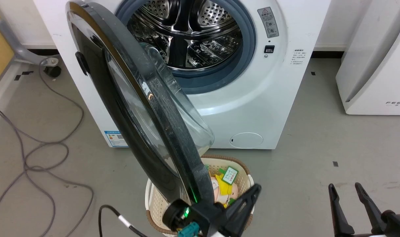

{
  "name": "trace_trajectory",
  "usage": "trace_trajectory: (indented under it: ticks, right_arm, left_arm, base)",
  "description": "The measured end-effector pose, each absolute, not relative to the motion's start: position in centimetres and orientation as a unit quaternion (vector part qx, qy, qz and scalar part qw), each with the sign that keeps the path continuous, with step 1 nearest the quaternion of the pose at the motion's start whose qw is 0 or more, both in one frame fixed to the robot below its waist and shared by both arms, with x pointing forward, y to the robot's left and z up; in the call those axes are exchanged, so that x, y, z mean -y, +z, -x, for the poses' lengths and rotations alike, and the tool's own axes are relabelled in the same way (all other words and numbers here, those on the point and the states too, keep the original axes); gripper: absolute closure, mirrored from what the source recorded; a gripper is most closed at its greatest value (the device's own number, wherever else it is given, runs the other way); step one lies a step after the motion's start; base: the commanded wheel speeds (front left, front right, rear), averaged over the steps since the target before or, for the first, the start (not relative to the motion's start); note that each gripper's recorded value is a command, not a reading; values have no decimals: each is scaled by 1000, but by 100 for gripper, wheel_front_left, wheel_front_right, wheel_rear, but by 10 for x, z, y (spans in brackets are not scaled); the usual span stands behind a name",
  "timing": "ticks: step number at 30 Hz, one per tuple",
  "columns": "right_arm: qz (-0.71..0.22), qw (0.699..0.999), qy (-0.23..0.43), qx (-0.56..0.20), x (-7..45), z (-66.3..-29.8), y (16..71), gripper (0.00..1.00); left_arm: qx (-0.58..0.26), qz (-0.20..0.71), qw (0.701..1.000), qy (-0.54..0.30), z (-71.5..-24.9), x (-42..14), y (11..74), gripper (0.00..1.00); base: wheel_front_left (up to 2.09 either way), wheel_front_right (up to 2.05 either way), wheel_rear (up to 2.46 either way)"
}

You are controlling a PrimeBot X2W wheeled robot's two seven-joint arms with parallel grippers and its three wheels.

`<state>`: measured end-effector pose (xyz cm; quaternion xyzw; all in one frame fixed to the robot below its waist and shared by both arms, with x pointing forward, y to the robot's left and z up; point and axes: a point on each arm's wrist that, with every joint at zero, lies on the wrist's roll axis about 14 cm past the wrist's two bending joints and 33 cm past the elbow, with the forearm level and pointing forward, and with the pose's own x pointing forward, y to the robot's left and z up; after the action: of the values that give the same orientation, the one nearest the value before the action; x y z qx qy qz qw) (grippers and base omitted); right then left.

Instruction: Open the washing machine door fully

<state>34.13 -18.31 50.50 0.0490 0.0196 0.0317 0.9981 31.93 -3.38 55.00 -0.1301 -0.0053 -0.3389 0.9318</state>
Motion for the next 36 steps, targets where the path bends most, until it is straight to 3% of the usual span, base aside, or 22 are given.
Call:
trace_trajectory:
  ticks: [15,36]
  right_arm:
    - [-56,998,31,-14,183,-340,507,0]
    - [-53,995,87,-8,150,-352,514,0]
  left_arm:
    - [2,107,960,-259,-348,3,538,100]
    - [0,123,987,-106,-316,-77,532,100]
  base:
    - [0,0,0]
    - [0,0,0]
